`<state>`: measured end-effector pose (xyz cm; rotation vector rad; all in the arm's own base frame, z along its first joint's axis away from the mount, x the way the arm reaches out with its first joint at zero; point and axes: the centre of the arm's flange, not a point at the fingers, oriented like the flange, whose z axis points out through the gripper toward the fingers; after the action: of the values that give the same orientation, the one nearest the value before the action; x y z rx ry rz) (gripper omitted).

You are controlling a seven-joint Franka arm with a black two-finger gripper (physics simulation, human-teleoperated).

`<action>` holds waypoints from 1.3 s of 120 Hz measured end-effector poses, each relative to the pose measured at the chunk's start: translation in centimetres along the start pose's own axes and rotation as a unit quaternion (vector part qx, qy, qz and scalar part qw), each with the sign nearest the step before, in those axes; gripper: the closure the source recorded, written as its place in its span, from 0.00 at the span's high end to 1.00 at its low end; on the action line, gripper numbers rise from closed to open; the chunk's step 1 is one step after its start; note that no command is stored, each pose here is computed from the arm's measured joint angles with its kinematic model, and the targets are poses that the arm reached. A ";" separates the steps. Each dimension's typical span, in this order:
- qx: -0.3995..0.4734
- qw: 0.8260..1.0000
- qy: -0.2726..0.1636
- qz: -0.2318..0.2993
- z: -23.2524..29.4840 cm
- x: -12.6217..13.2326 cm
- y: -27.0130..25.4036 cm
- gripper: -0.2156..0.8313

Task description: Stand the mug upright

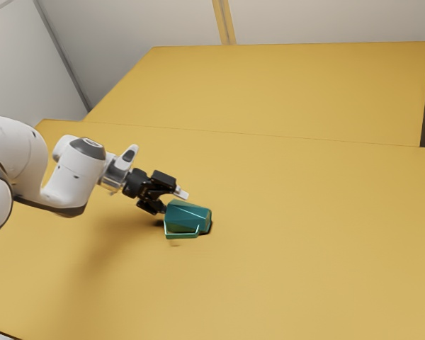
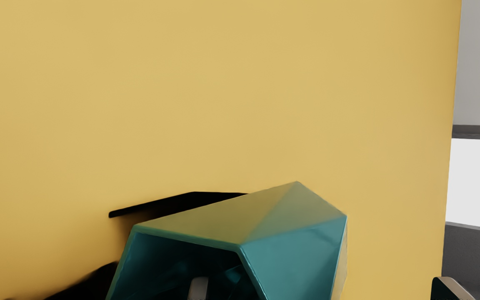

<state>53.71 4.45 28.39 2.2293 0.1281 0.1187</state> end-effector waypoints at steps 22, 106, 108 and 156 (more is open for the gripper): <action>-0.004 1.000 0.002 0.007 0.4 0.1 0.4 0.43; -0.003 0.998 0.009 0.055 -1.5 0.6 4.4 0.06; -0.002 0.998 0.008 0.059 -1.7 0.6 4.6 0.06; 0.163 0.960 -0.061 0.220 -4.9 4.7 12.3 0.05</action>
<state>58.33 1.39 41.28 2.5548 -0.4498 0.2139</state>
